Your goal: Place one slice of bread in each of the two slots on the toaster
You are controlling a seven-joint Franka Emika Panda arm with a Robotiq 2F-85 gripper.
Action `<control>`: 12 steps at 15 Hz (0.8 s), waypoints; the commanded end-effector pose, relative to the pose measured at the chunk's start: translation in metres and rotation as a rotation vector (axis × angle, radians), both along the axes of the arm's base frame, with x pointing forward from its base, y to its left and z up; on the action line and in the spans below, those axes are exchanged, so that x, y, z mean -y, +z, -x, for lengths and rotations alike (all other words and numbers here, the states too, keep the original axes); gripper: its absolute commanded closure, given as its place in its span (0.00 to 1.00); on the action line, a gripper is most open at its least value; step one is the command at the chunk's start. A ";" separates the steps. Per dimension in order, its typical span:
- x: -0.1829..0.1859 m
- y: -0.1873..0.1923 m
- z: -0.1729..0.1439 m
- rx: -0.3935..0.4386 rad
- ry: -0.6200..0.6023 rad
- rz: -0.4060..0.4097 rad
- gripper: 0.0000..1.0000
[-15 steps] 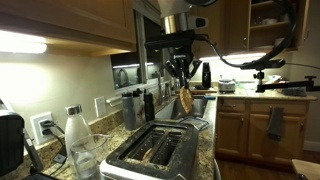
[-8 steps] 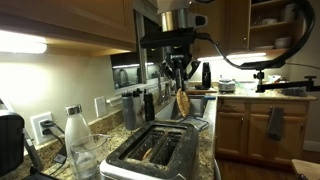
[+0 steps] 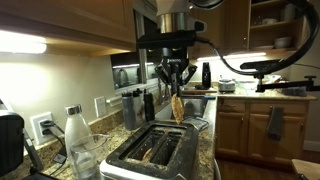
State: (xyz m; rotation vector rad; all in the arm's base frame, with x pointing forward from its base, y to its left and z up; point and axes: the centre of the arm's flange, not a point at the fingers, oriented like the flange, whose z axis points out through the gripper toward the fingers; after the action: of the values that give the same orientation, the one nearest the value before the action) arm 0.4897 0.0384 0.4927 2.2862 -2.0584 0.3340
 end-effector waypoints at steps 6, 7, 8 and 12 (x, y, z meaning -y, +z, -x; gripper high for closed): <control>-0.012 0.010 0.021 0.033 0.109 -0.098 0.95; -0.015 0.010 0.020 0.034 0.117 -0.106 0.95; -0.020 0.008 0.020 0.032 0.115 -0.106 0.95; -0.040 0.001 0.022 0.026 0.132 -0.106 0.95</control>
State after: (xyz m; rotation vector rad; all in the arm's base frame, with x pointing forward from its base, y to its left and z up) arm 0.4835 0.0667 0.4994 2.4659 -1.9832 0.2549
